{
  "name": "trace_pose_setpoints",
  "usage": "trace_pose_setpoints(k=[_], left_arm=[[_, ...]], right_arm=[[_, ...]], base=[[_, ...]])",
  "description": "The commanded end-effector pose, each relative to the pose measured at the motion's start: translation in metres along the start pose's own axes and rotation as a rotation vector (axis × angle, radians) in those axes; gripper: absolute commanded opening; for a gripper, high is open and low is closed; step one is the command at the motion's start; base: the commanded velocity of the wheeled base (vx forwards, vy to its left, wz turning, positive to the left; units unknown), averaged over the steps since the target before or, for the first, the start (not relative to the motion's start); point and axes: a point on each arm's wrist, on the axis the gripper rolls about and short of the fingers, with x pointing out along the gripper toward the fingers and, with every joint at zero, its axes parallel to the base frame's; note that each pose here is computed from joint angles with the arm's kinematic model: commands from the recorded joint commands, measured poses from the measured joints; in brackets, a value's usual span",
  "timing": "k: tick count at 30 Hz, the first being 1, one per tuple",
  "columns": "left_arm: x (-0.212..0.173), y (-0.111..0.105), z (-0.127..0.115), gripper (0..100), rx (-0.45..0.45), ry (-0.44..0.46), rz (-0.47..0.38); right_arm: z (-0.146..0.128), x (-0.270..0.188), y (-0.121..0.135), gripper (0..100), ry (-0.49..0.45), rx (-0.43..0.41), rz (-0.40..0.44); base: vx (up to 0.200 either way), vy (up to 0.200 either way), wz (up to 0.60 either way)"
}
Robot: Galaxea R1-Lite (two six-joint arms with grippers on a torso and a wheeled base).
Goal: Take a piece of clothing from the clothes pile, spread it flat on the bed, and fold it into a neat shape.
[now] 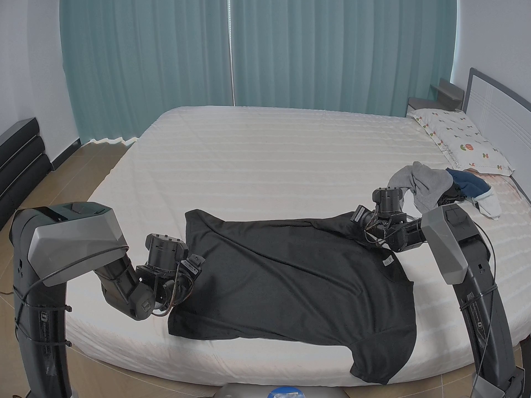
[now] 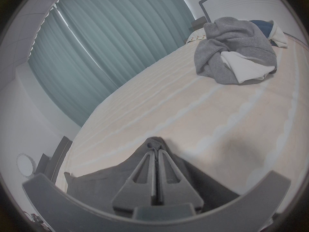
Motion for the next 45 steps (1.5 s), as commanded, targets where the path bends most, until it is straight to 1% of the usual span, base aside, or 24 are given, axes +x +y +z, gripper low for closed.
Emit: trace_pose_setpoints(k=[1, 2, 4, 6, 7, 8, 10, 12, 15, 16, 18, 21, 22, 24, 25, 28, 29, 34, 35, 36, 38, 39, 41, 45], left_arm=[[0.001, 0.001, -0.001, 100, 0.001, 0.001, 0.003], [0.001, 0.001, -0.001, 100, 0.001, 0.001, 0.003], [0.001, 0.001, -0.001, 100, 0.001, 0.001, 0.003], [0.001, 0.001, -0.001, 100, 0.001, 0.001, 0.003], [0.001, 0.001, -0.001, 100, 0.001, 0.001, 0.003], [0.001, 0.001, -0.001, 100, 0.001, 0.001, 0.003], [0.001, 0.001, -0.001, 100, 0.001, 0.002, 0.004], [0.001, 0.001, -0.002, 100, 0.002, 0.003, 0.004], [0.002, 0.002, -0.002, 100, 0.002, 0.003, 0.005], [0.002, 0.002, -0.002, 100, 0.002, 0.003, 0.005], [0.001, 0.001, -0.002, 100, 0.0, 0.001, 0.004], [0.002, 0.002, -0.002, 100, 0.002, 0.002, 0.006], [0.001, 0.001, -0.002, 100, 0.003, 0.003, 0.005], [0.002, 0.002, -0.002, 100, 0.002, 0.002, 0.006], [0.002, 0.002, -0.002, 100, 0.002, 0.002, 0.006], [0.001, 0.001, -0.002, 100, 0.003, 0.003, 0.005], [0.002, 0.002, -0.002, 100, 0.002, 0.002, 0.006], [0.001, 0.001, -0.002, 100, 0.003, 0.003, 0.005], [0.001, 0.001, -0.002, 100, 0.003, 0.003, 0.005], [0.001, 0.001, -0.002, 100, 0.003, 0.003, 0.005], [0.001, 0.001, -0.002, 100, 0.003, 0.003, 0.005], [0.001, 0.001, -0.002, 100, 0.005, 0.003, 0.005], [0.001, 0.001, -0.002, 100, 0.003, 0.003, 0.005], [0.001, 0.001, -0.002, 100, 0.003, 0.003, 0.005]], right_arm=[[0.008, 0.004, -0.011, 0, -0.045, 0.006, 0.0], [0.011, 0.003, -0.011, 0, -0.058, 0.007, 0.006], [0.027, 0.0, -0.011, 0, -0.143, 0.016, 0.037], [0.037, -0.001, -0.012, 0, -0.187, 0.021, 0.054], [0.047, -0.004, -0.015, 0, -0.225, 0.025, 0.065], [0.047, -0.004, -0.015, 0, -0.228, 0.026, 0.066], [0.057, -0.006, -0.021, 0, -0.264, 0.028, 0.086], [0.055, -0.004, -0.025, 0, -0.27, 0.018, 0.093], [0.041, 0.004, -0.035, 0, -0.248, -0.027, 0.104], [0.039, 0.005, -0.035, 0, -0.248, -0.032, 0.105], [0.037, 0.007, -0.039, 0, -0.258, -0.068, 0.104], [0.039, 0.007, -0.043, 0, -0.272, -0.074, 0.102], [0.039, 0.007, -0.043, 100, -0.27, -0.074, 0.105], [0.036, 0.008, -0.046, 100, -0.259, -0.072, 0.1], [0.034, 0.01, -0.05, 100, -0.251, -0.07, 0.083], [0.04, 0.007, -0.053, 100, -0.261, -0.065, 0.073], [0.039, 0.005, -0.061, 100, -0.242, -0.062, 0.049], [0.048, -0.022, -0.069, 100, -0.201, -0.049, 0.017], [0.048, -0.022, -0.069, 100, -0.201, -0.049, 0.017], [0.048, -0.034, -0.071, 100, -0.172, -0.052, 0.032], [0.045, -0.04, -0.072, 100, -0.145, -0.053, 0.044], [0.041, -0.05, -0.072, 100, -0.103, -0.059, 0.063], [0.035, -0.056, -0.073, 100, -0.062, -0.086, 0.07], [0.025, -0.056, -0.075, 100, -0.034, -0.16, 0.065]], base=[[0.0, 0.0, 0.0], [0.0, 0.0, 0.0], [0.0, 0.0, 0.0], [0.0, 0.0, 0.0], [0.0, 0.0, 0.0], [0.0, 0.0, 0.0], [0.0, 0.0, 0.0], [0.0, 0.0, 0.0], [0.0, 0.0, 0.0], [0.0, 0.0, 0.0], [0.0, 0.0, 0.0], [0.0, 0.0, 0.0], [0.0, 0.0, 0.0], [0.0, 0.0, 0.0], [0.0, 0.0, 0.0], [0.0, 0.0, 0.0], [0.0, 0.0, 0.0], [0.0, 0.0, 0.0], [0.0, 0.0, 0.0], [0.0, 0.0, 0.0], [0.0, 0.0, 0.0], [0.0, 0.0, 0.0], [0.0, 0.0, 0.0], [0.0, 0.0, 0.0]])
